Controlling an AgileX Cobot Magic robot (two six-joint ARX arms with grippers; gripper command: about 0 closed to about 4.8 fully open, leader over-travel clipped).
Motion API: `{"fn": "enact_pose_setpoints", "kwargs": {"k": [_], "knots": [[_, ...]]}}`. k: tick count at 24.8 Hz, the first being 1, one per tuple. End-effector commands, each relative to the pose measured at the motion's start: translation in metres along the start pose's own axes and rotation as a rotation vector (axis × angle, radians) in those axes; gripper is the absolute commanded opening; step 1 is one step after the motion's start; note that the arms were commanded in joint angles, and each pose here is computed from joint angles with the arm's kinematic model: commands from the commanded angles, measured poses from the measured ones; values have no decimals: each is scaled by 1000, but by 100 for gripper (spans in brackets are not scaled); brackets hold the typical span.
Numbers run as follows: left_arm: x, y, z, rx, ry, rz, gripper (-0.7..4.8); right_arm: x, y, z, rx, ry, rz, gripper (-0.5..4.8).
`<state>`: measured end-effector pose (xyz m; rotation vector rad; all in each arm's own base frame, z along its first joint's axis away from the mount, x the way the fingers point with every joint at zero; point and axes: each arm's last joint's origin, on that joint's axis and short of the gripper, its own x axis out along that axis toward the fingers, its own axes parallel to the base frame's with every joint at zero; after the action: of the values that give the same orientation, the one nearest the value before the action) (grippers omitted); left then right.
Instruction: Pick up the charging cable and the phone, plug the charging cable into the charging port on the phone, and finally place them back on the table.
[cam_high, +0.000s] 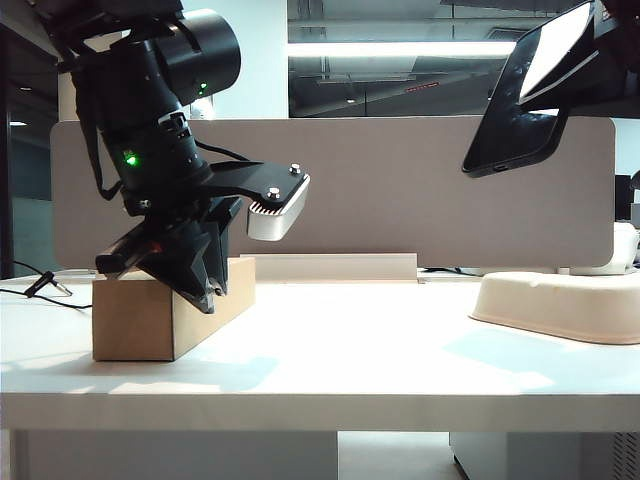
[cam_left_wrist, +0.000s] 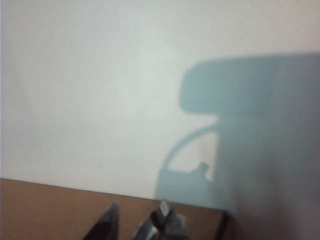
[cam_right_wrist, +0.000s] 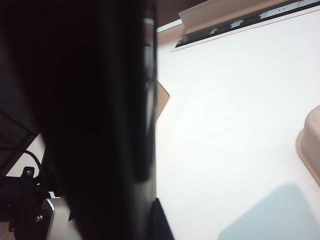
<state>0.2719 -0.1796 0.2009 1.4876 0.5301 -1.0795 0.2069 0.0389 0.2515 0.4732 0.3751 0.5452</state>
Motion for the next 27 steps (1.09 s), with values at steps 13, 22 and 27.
{"fn": "enact_pose_setpoints", "kwargs": {"k": [13,22,27], "knots": [[-14,15,16,-104,-38,64,-6,-1,5,8,-41,-53,35,-5],[-49,31,52,-357,-325,54,-6,-3,12,15,-89,-96,151,-5],[-66,37,60,-520,-534,-55,-6,-4,16,20,-95,-126,213,-5]]}}
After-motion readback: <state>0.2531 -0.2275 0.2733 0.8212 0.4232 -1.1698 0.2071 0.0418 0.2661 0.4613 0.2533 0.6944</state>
